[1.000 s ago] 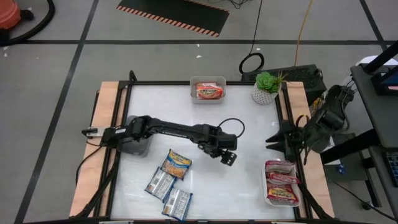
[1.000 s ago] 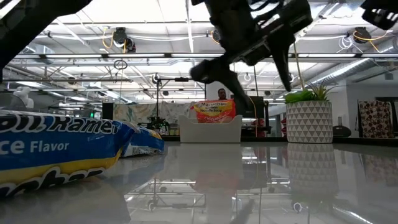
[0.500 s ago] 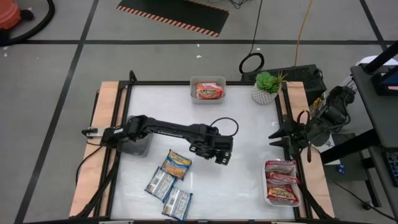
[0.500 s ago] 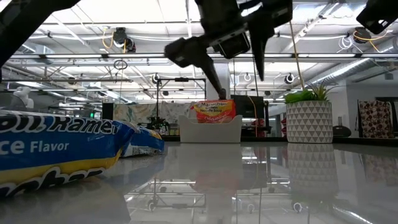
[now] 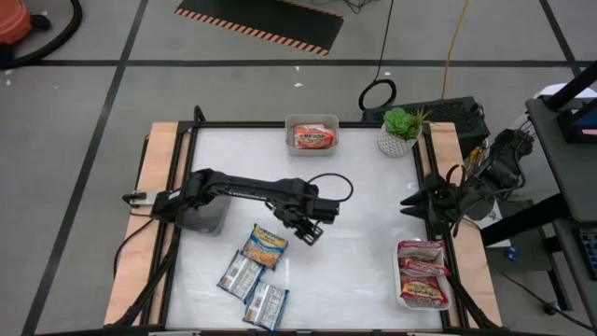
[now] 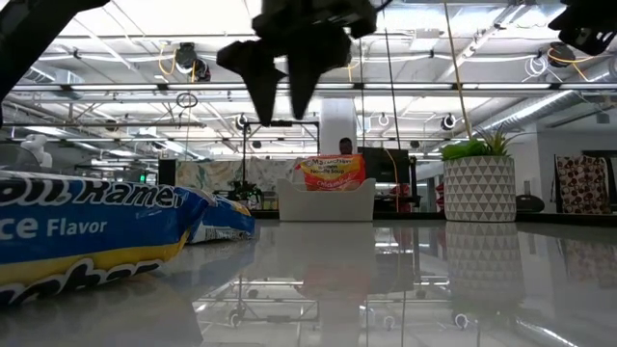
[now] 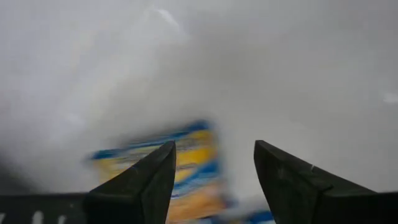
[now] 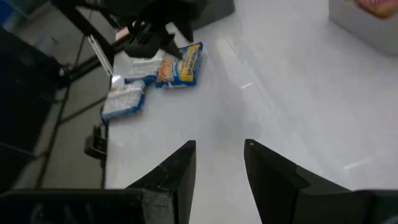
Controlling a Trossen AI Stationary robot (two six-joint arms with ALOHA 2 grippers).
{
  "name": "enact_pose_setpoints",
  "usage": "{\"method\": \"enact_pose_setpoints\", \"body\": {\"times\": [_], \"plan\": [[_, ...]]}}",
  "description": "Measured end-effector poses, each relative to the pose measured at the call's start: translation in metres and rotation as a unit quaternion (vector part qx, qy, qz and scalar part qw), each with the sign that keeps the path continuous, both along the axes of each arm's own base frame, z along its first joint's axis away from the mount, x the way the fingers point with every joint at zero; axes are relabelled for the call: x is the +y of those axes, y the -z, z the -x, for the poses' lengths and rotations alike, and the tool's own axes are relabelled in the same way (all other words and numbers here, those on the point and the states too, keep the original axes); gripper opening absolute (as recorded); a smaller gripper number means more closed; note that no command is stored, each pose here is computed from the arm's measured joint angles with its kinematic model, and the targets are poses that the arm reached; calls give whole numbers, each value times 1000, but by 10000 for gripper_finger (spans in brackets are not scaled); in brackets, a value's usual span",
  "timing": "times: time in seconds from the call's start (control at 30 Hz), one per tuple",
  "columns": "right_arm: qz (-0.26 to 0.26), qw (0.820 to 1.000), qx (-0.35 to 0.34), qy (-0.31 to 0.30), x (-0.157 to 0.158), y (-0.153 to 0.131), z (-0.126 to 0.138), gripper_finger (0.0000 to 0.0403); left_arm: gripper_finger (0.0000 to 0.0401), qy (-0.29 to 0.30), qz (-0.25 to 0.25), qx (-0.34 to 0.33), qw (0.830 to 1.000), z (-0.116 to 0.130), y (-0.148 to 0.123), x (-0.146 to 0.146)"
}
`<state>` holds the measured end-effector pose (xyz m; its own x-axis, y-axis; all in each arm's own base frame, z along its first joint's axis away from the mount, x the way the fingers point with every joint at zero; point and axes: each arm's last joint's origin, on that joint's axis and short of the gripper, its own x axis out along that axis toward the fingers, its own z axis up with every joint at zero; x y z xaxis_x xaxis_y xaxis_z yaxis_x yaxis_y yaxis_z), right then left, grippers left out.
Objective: Sort Maruchan noodles
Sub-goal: Put the top blue noodle pack into the black bin
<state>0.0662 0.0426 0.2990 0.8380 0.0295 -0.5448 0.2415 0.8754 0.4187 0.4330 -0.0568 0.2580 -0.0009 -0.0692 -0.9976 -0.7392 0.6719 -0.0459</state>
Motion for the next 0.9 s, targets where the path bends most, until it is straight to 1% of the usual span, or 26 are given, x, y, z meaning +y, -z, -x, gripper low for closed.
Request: {"method": "enact_pose_setpoints", "body": {"times": [0.1, 0.2, 0.3, 0.4, 0.53, 0.67, 0.77, 0.9], "plan": [[-32, 999, 1, 20, 2, 0, -2, 127, 218, 32, -39, 7, 999, 6, -7, 4], [-63, 997, 2, 40, 6, 0, -6, 127, 218, 62, -24, 6, 998, 6, -8, 8], [-81, 995, 6, 53, 12, 0, -12, 127, 218, 91, -9, 1, 996, 5, -7, 9], [-79, 995, 11, 54, 19, 2, -19, 127, 218, 98, -10, -10, 995, 1, 3, 13], [-71, 996, 20, 56, 30, 5, -30, 127, 218, 109, -11, 12, 994, 2, 18, 17], [-90, 994, 23, 58, 40, 7, -40, 127, 218, 121, -6, 20, 992, 4, 22, 15], [-100, 993, 21, 52, 47, 8, -45, 127, 218, 131, -4, 15, 991, 5, 20, 11], [-101, 993, 17, 55, 51, 8, -50, 127, 218, 137, -18, 4, 990, 3, 19, 12]]}}
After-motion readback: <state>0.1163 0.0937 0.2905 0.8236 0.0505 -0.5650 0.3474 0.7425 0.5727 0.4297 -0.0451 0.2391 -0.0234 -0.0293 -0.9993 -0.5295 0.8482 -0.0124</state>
